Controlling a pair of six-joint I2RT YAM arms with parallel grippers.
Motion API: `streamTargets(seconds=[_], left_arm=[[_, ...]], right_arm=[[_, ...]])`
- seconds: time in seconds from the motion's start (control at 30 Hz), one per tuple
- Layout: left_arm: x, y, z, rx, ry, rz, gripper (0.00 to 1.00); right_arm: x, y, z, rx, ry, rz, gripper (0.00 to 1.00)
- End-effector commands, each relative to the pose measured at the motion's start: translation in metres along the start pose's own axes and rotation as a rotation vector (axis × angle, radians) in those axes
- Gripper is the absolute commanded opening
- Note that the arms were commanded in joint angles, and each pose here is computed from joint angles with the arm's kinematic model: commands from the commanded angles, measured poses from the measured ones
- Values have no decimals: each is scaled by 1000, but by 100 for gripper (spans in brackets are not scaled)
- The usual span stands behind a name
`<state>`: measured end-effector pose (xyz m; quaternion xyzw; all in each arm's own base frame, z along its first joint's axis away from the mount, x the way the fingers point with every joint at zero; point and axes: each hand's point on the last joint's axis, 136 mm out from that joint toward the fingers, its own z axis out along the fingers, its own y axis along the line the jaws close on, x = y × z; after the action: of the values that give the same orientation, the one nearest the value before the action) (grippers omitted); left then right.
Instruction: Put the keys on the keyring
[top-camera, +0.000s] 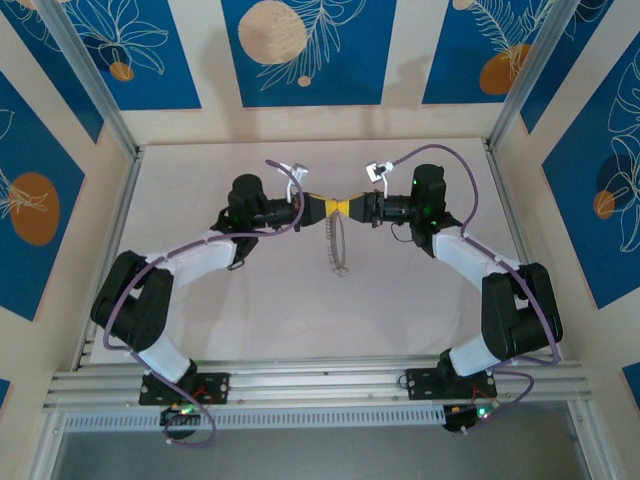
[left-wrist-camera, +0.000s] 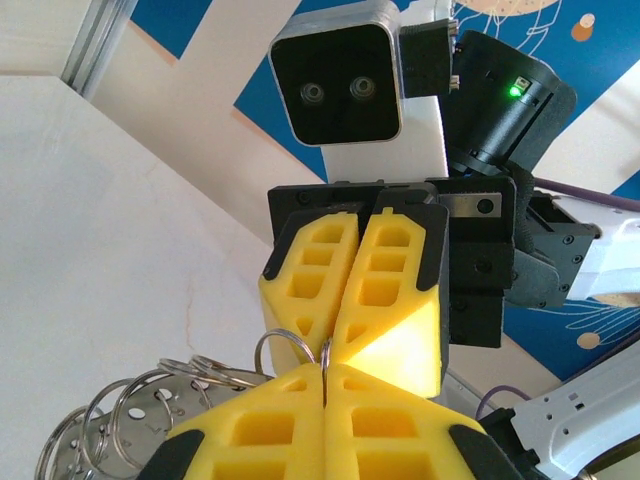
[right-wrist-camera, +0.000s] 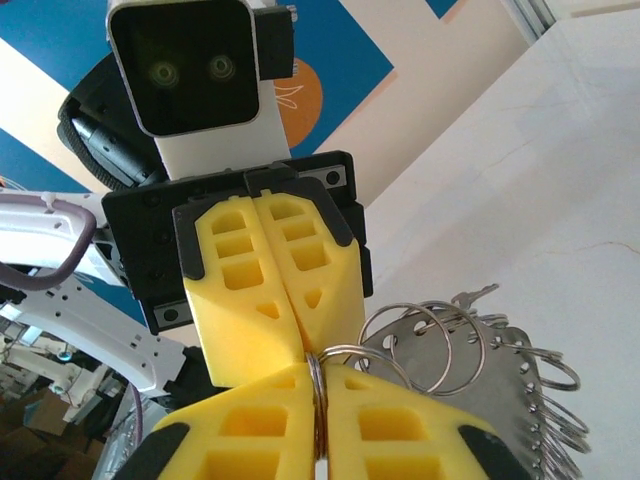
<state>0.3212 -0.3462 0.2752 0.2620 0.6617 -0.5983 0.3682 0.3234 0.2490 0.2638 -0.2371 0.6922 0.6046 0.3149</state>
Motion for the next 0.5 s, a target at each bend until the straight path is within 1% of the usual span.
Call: streamTargets(seconds=[0.0, 0.03, 0.17, 0.3, 0.47], left_arm=[[5, -20, 10, 72, 5, 66, 0], [5, -19, 10, 70, 5, 65, 0], [4, -19, 11, 71, 2, 63, 0], [4, -17, 11, 68, 0, 60, 0], [4, -18, 11, 67, 1, 60, 0]], right_arm=[[-2, -5, -4, 15, -28, 9, 15], [-2, -5, -5, 16, -30, 7, 16], [-1, -5, -10, 25, -39, 12, 23], [-1, -4, -13, 27, -47, 13, 24], [-2, -3, -17, 29, -60, 12, 28]])
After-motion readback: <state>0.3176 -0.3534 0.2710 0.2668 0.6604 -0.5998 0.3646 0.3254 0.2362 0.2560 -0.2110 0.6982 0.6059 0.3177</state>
